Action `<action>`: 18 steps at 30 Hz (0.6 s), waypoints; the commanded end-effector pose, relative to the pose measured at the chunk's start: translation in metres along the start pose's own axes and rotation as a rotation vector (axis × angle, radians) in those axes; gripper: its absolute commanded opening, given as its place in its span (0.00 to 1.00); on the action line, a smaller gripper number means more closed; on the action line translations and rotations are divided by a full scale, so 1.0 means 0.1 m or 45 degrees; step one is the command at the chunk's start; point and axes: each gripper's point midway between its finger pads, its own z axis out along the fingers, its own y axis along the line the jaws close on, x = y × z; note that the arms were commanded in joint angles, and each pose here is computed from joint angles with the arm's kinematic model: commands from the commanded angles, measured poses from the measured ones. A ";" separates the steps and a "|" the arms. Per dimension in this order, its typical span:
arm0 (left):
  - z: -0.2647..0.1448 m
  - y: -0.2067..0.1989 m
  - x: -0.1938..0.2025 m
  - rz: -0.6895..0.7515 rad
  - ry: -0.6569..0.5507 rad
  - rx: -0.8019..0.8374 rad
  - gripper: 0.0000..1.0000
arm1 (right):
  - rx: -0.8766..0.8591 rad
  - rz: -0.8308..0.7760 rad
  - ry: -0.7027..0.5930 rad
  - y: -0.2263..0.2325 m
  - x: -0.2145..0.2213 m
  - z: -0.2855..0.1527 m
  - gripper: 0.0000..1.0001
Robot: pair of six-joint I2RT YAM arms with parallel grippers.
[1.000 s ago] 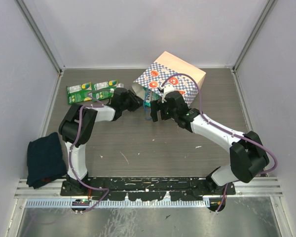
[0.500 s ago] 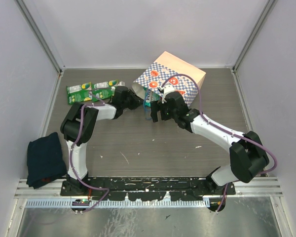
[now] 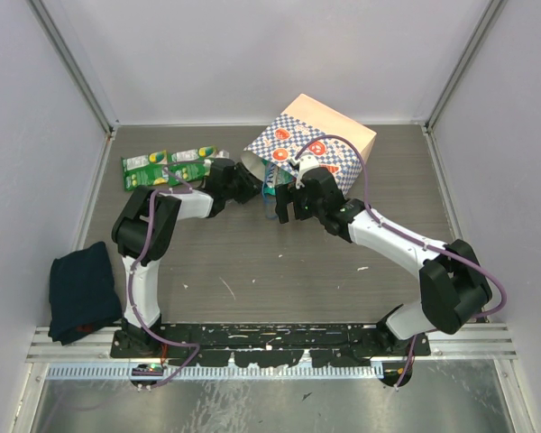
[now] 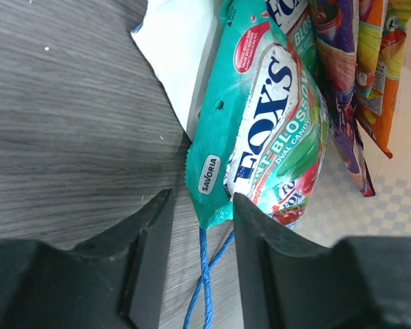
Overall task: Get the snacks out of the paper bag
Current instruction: Take out the snack from the paper bag.
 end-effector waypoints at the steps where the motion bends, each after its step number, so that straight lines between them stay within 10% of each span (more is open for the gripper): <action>1: -0.07 -0.16 -0.08 0.056 -0.036 0.032 0.46 | -0.015 0.005 -0.112 0.05 -0.25 -0.05 0.97; 12: 0.01 -0.15 -0.01 0.029 -0.014 0.044 0.43 | -0.013 0.006 -0.111 0.04 -0.25 -0.05 0.97; 18: 0.04 -0.21 -0.03 0.030 -0.017 0.055 0.25 | -0.013 0.005 -0.115 0.04 -0.26 -0.05 0.97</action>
